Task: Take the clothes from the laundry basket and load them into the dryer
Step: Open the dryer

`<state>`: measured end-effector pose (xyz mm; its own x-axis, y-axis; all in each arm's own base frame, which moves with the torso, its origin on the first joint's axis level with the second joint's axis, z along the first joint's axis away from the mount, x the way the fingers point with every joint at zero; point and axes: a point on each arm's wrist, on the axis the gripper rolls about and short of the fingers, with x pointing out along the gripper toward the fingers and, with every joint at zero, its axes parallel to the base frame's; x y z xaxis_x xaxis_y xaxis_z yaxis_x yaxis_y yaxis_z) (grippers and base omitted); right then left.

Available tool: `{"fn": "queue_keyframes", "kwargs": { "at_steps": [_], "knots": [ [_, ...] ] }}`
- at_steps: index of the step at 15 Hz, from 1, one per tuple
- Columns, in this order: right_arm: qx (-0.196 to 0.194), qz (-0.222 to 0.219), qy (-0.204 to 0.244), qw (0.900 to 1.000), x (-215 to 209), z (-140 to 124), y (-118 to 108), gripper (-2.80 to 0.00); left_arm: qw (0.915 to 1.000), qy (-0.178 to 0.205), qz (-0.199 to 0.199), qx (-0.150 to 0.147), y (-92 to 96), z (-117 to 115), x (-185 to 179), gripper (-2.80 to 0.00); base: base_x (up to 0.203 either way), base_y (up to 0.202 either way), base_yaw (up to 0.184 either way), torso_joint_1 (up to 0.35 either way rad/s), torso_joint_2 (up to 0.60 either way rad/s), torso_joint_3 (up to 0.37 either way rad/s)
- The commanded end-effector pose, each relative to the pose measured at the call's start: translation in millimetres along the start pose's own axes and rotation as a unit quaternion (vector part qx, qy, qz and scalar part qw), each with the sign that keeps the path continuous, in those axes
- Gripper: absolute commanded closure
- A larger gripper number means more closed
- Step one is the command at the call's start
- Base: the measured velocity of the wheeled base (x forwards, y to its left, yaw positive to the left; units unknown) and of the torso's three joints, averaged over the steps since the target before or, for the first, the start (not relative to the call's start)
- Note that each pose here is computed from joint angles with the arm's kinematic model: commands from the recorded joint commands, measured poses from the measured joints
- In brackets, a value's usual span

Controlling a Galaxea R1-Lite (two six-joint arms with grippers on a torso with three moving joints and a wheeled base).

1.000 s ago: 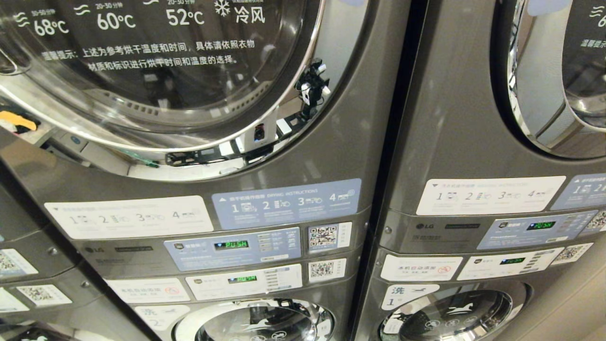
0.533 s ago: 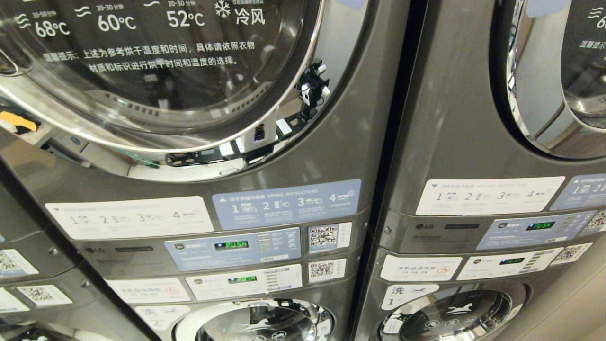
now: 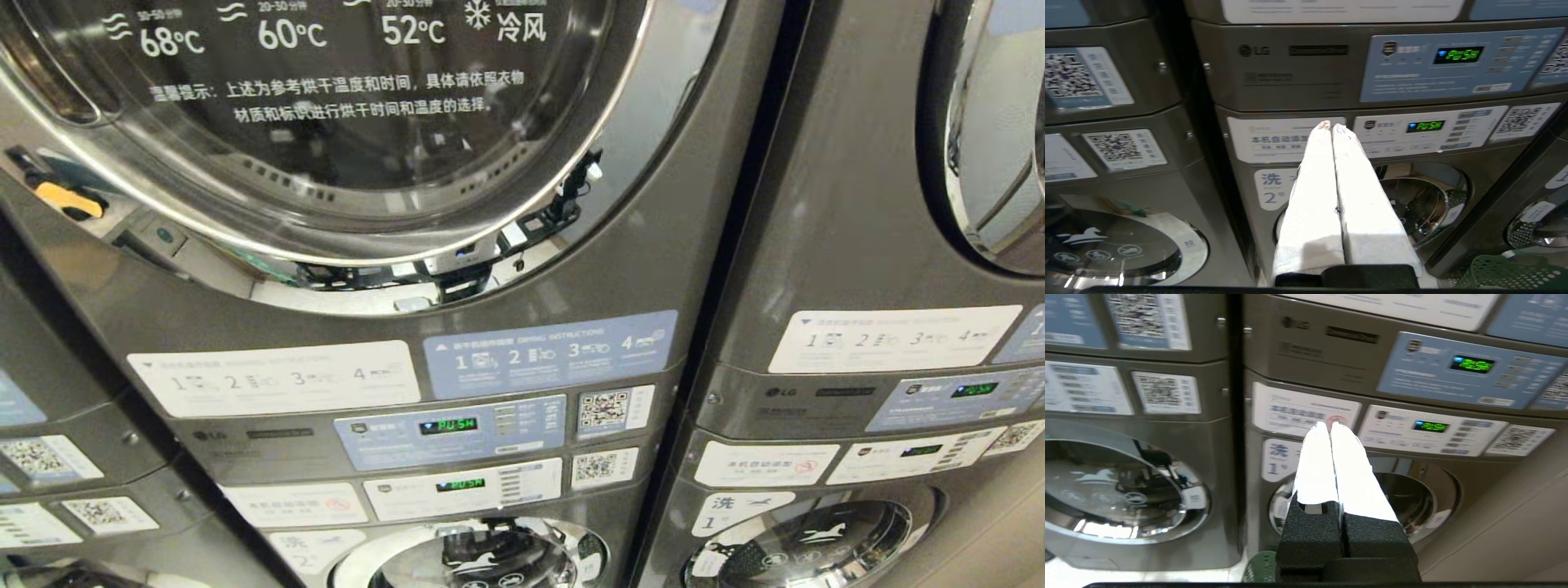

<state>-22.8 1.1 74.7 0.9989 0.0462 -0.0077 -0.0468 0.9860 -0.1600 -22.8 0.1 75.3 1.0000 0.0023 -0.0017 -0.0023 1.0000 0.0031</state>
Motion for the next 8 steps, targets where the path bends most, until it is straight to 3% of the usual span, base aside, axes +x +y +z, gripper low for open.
{"fn": "queue_keyframes", "kwargs": {
  "at_steps": [1, 8],
  "knots": [
    [0.000, 0.000, 0.000, 1.000, 0.0, 0.0, 0.0, 0.00, 1.0000, 0.001, 0.000, 0.000, 0.0, -0.4, 0.1, 0.00, 0.000, 0.192, -0.004, 0.013, 0.00, 0.002],
    [-0.002, -0.001, 0.000, 1.000, 0.0, 0.0, -0.1, 0.00, 1.0000, 0.001, 0.000, 0.000, 0.0, -0.4, 0.2, 0.00, 0.000, 0.196, -0.002, 0.004, 0.00, 0.003]
  ]
}}
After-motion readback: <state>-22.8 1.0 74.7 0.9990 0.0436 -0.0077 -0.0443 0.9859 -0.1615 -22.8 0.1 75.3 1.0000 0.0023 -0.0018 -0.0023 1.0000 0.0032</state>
